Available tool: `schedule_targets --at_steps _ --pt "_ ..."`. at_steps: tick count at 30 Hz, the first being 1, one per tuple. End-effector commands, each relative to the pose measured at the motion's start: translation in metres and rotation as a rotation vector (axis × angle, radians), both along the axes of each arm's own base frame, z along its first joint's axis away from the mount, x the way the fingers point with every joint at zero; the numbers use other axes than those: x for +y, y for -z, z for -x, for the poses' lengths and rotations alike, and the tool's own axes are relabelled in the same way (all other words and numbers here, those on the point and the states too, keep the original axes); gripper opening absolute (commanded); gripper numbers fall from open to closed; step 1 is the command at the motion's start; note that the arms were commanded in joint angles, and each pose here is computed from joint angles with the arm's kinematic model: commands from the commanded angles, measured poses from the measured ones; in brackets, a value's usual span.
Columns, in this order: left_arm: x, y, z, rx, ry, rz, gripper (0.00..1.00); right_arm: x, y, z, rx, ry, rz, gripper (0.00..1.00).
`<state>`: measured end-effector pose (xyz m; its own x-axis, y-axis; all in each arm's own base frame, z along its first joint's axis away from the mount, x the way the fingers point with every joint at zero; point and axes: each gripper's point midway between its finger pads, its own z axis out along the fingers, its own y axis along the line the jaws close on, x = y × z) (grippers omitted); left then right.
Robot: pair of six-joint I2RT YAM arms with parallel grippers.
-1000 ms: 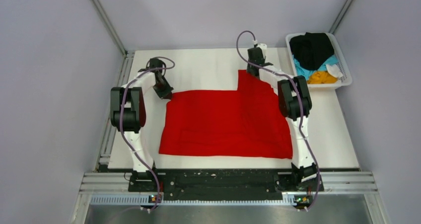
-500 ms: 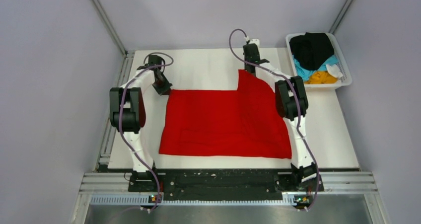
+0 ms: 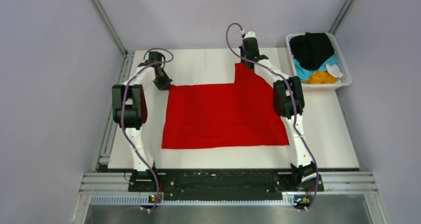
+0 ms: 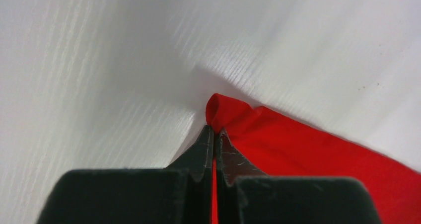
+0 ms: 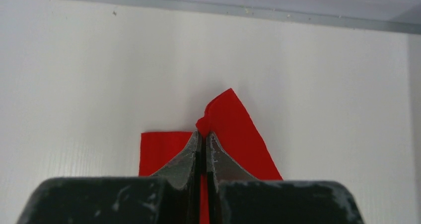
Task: Fold and stack the t-shirts
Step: Grab the side of the flattened tshirt furthest away from the robot with both arms
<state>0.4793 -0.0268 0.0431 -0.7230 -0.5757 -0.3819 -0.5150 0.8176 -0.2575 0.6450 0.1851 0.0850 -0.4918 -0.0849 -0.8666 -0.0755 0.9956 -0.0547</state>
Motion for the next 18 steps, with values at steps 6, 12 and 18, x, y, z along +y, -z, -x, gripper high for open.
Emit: schedule_targets --at_steps 6,12,18 --pt "-0.026 -0.032 0.0 -0.133 0.128 0.1 0.0 0.001 -0.076 0.064 -0.105 -0.074 -0.045 0.0" --pt "-0.035 -0.037 0.031 -0.179 0.155 0.124 0.0 -0.011 -0.083 0.134 -0.121 -0.068 -0.064 0.0" --pt "-0.043 -0.038 0.063 -0.181 0.17 0.128 0.0 -0.016 -0.103 0.208 -0.148 -0.071 -0.037 0.0"
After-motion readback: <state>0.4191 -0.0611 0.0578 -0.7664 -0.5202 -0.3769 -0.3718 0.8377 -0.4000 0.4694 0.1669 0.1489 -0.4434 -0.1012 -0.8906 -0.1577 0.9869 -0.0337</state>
